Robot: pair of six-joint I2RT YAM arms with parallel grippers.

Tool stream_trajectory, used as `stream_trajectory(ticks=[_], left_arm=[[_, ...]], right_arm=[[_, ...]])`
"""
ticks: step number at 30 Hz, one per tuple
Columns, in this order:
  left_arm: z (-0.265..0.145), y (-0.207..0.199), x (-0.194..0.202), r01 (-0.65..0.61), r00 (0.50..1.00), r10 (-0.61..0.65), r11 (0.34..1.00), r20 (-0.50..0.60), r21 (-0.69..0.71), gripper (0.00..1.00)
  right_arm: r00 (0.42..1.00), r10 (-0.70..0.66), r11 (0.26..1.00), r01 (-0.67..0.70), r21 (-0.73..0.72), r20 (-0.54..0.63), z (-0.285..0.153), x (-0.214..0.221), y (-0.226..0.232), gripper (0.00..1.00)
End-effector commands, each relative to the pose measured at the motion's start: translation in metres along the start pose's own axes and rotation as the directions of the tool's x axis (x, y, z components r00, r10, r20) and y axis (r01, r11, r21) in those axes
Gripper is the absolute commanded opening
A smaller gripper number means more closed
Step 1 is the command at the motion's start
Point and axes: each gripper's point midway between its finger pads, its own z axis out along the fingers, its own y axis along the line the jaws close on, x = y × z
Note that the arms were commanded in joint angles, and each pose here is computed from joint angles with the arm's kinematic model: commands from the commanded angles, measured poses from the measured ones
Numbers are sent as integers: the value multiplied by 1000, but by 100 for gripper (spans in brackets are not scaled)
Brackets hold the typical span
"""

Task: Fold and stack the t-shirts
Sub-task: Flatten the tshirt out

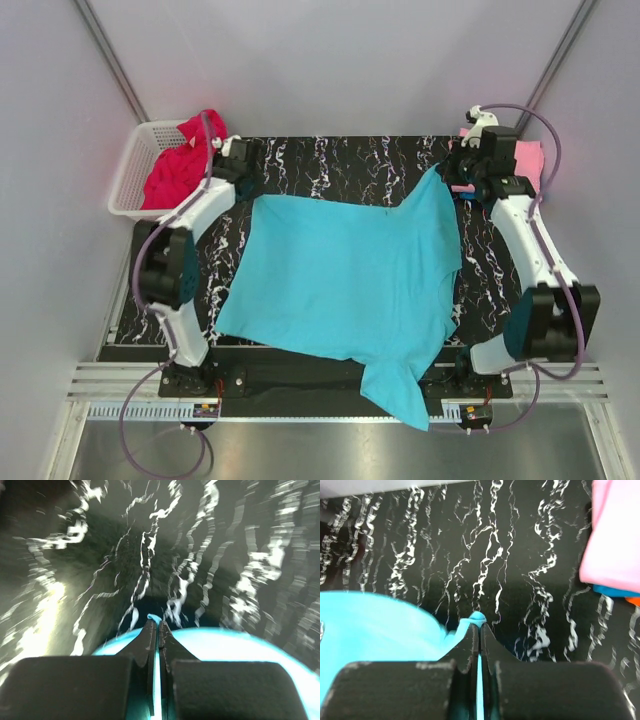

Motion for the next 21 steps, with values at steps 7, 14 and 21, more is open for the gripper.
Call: stream_trajectory(ticks=[7,14,21], left_arm=[[91,-28,-9,3,997,-1,1000,80,-19,0],[98,-25,-32,7,988,4,997,157,-71,0],[83,-21,-50,51,978,-32,995,206,-84,0]], right_arm=[[998,36,992,-43,-115,-56,108,28,-6,0],[992,70,989,-83,-124,-105,143,39,-11,0],[990,80,993,-90,-78,-116,121,36,-13,0]])
